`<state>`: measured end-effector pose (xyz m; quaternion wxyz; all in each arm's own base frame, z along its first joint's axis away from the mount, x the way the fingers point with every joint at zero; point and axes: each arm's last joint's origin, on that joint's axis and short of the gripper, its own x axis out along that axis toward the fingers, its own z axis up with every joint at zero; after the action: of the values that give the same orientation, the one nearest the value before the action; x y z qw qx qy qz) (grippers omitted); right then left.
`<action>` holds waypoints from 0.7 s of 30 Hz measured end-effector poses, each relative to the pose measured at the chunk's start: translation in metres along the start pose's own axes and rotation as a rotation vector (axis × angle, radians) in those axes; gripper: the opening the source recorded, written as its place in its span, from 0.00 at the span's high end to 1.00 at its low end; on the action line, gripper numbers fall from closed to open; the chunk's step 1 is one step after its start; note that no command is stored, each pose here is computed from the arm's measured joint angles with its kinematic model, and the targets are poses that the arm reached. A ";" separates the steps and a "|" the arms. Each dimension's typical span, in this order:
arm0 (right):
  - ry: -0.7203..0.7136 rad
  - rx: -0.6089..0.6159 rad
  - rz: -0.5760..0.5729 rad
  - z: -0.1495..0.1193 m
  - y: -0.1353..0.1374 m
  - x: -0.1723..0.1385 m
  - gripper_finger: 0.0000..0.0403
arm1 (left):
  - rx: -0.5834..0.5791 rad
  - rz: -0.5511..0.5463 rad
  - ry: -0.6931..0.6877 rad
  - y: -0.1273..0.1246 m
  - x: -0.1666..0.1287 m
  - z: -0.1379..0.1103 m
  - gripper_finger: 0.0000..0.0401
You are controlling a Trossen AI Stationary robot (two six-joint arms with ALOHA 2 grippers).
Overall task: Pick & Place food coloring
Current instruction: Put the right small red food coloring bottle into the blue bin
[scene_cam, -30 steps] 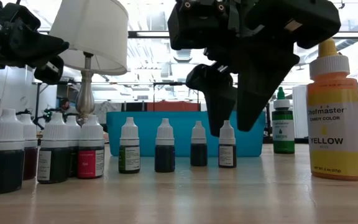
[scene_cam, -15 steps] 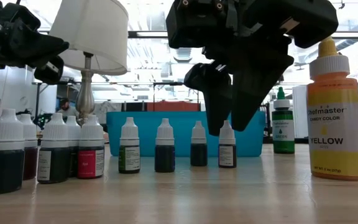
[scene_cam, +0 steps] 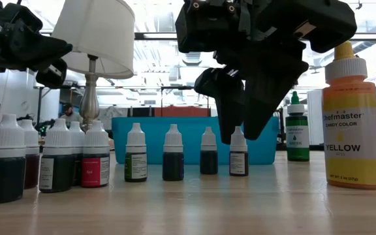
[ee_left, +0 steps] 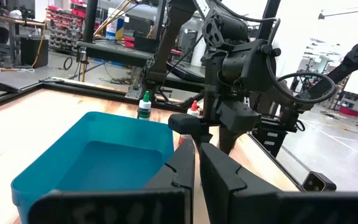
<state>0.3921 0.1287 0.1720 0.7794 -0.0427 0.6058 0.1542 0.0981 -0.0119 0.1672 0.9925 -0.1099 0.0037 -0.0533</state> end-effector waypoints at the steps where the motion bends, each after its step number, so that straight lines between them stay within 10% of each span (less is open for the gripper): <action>1: 0.000 0.000 0.000 0.000 0.000 0.000 0.50 | 0.000 0.000 0.000 0.000 0.000 0.000 1.00; 21: 0.005 -0.015 -0.008 -0.002 -0.001 0.002 0.67 | 0.000 0.000 0.000 0.000 0.000 0.000 1.00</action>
<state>0.3912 0.1280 0.1696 0.7783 -0.0515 0.6062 0.1555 0.0981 -0.0119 0.1672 0.9925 -0.1099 0.0037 -0.0533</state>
